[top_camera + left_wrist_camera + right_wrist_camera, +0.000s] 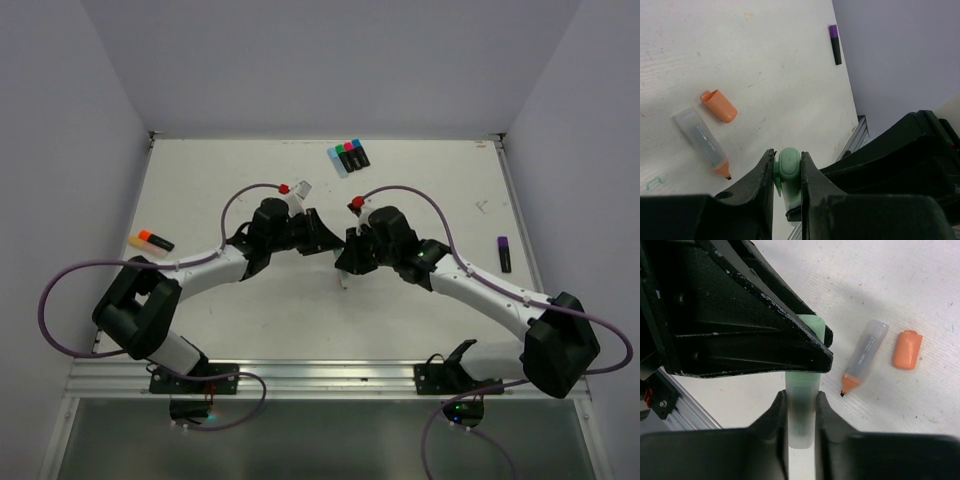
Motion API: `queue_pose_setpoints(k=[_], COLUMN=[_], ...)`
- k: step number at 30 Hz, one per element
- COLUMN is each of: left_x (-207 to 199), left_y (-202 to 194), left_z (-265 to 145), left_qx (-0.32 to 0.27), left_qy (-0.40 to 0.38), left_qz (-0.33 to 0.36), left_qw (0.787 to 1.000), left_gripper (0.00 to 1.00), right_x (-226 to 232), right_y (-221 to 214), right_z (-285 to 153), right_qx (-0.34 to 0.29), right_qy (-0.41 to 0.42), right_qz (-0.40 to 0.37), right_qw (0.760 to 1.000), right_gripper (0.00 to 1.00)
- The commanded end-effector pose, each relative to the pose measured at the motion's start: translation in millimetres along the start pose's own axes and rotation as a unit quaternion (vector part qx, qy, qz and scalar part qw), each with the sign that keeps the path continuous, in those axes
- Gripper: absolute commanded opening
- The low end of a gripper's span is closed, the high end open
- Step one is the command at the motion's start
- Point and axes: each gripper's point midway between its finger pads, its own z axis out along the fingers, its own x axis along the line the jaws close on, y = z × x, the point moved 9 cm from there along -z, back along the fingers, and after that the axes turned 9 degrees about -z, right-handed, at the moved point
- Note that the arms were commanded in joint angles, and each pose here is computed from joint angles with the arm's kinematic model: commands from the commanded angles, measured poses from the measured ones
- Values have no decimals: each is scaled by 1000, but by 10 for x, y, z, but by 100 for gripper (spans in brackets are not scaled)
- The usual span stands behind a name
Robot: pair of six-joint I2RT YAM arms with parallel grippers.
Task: Open the pen caps
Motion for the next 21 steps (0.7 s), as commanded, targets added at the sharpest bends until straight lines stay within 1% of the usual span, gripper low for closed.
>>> queue_pose_setpoints(k=[1, 3, 7, 10, 12, 13, 14, 16, 17, 19, 21], left_x=[-133, -134, -144, -169, -142, -209, -173, -182, -137, -114, -37], left_y=[31, 66, 182, 407, 596, 726, 853, 1031, 1138, 1225, 1303], left_z=[-94, -105, -156, -202, -262, -281, -316, -333, -367, -406, -457], left_qx=[-11, -19, -42, -66, -94, -111, -132, -151, -173, -189, -211], left_qy=[-44, -56, -87, -93, -85, -85, -71, -54, -38, -15, 18], left_qz=[5, -11, -19, -13, -4, 7, 10, 27, 27, 35, 37], left_qw=[999, 998, 995, 993, 992, 990, 989, 987, 984, 981, 977], left_gripper=[0, 0, 0, 0, 0, 0, 0, 0, 0, 0, 0], right_x=[26, 37, 41, 132, 189, 227, 322, 414, 496, 588, 590], right_y=[114, 76, -62, -174, -242, -272, -330, -411, -480, -605, -609], right_z=[77, 107, 168, 185, 194, 193, 194, 196, 193, 172, 136], right_qx=[-26, -23, -18, -6, 8, 13, 19, 31, 38, 52, 41], right_qy=[7, 19, 9, 13, 11, 11, 11, 14, 15, 21, 13], right_qz=[2, 6, 24, 27, 23, 19, 6, -2, -13, -20, -17], right_qw=[1000, 1000, 999, 1000, 1000, 1000, 1000, 999, 999, 998, 999], right_gripper=[1, 0, 0, 0, 0, 0, 0, 0, 0, 0, 0])
